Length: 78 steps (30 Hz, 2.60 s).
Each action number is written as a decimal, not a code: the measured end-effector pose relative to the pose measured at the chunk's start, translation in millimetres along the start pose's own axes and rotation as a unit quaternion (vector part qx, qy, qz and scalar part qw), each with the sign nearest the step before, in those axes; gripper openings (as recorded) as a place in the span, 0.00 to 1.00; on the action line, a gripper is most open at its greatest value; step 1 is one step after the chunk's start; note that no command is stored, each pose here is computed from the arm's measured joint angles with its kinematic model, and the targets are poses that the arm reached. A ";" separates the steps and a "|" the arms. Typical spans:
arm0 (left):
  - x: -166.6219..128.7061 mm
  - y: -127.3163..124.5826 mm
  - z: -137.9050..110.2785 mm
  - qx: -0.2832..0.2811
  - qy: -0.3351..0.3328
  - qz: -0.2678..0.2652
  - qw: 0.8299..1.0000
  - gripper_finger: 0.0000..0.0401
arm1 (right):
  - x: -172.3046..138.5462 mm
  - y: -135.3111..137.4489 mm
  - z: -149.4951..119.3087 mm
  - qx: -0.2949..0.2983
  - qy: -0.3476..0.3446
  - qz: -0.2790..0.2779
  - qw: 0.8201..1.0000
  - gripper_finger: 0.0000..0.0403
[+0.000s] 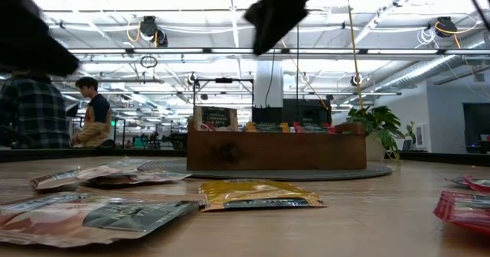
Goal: Pick & Place Tea
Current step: Put the brown tea bag into the left slot of the wooden organizer
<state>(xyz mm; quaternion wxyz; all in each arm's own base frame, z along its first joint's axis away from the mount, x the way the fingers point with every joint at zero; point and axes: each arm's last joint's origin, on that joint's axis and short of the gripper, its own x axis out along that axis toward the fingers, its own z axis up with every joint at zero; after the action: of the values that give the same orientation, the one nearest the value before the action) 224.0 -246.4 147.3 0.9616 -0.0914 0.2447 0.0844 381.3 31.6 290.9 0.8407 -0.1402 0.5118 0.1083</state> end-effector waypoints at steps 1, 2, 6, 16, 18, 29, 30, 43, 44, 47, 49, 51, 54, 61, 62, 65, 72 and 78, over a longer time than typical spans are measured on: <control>5.1 2.7 3.4 0.000 0.006 -0.001 1.000 0.56 | -5.3 3.8 -9.1 0.009 -0.020 -0.007 1.000 0.22; 10.2 5.2 7.2 0.004 0.008 -0.002 1.000 0.56 | -7.8 8.5 -19.9 0.015 -0.035 -0.015 0.999 0.20; 30.0 15.6 23.6 0.033 0.015 -0.016 0.999 0.53 | -22.0 27.9 -75.3 0.041 -0.078 -0.062 0.994 0.04; 77.9 64.5 65.2 0.033 -0.004 0.034 0.999 0.19 | -12.0 65.8 -186.0 0.134 -0.275 -0.075 0.949 0.00; 90.3 79.3 77.6 0.010 0.014 0.016 1.000 0.12 | -3.7 71.1 -199.6 0.133 -0.301 -0.074 0.942 0.01; 98.9 112.6 144.0 -0.035 0.194 0.082 0.977 0.02 | 8.9 73.5 -229.7 0.152 -0.315 -0.130 0.928 0.00; 96.8 113.8 147.3 -0.044 0.207 0.092 0.973 0.01 | 10.2 74.0 -231.3 0.151 -0.310 -0.128 0.930 0.00; 110.3 116.1 132.6 -0.093 0.242 0.105 0.960 0.04 | 12.4 75.1 -234.4 0.154 -0.310 -0.122 0.930 0.00; 111.2 116.7 131.7 -0.089 0.248 0.104 0.959 0.04 | 12.2 75.1 -234.4 0.157 -0.311 -0.121 0.929 0.00; 115.0 121.1 126.0 -0.074 0.263 0.115 0.955 0.02 | 11.2 74.9 -233.8 0.160 -0.317 -0.120 0.927 0.00; 117.9 124.1 124.9 -0.068 0.263 0.123 0.954 0.01 | 10.6 74.8 -233.6 0.161 -0.320 -0.120 0.926 0.00; 117.0 128.0 125.8 -0.065 0.265 0.134 0.953 0.02 | 10.6 74.8 -233.4 0.163 -0.321 -0.119 0.925 0.00; 117.1 131.9 126.8 -0.061 0.263 0.148 0.951 0.04 | 10.7 74.8 -233.6 0.167 -0.320 -0.118 0.925 0.00; 119.9 143.3 129.6 -0.048 0.264 0.164 0.949 0.01 | 11.4 75.0 -234.4 0.172 -0.315 -0.116 0.926 0.00; 120.6 145.1 130.4 -0.048 0.262 0.166 0.949 0.01 | 11.6 75.1 -234.7 0.172 -0.314 -0.116 0.927 0.00; 121.9 150.2 132.1 -0.050 0.258 0.177 0.949 0.03 | 11.9 75.2 -235.0 0.171 -0.312 -0.116 0.927 0.00; 124.9 161.6 135.8 -0.042 0.256 0.188 0.947 0.03 | 11.9 75.2 -235.0 0.171 -0.311 -0.116 0.928 0.00; 125.7 164.9 137.2 -0.010 0.254 0.192 0.948 0.03 | 11.9 75.2 -235.0 0.170 -0.311 -0.116 0.928 0.00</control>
<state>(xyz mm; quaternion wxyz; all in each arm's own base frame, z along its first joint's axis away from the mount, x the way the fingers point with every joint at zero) 361.2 -42.1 182.5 0.8321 -0.0708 0.4930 0.2440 167.2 21.1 168.2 0.9756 -0.0128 0.2154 -0.0408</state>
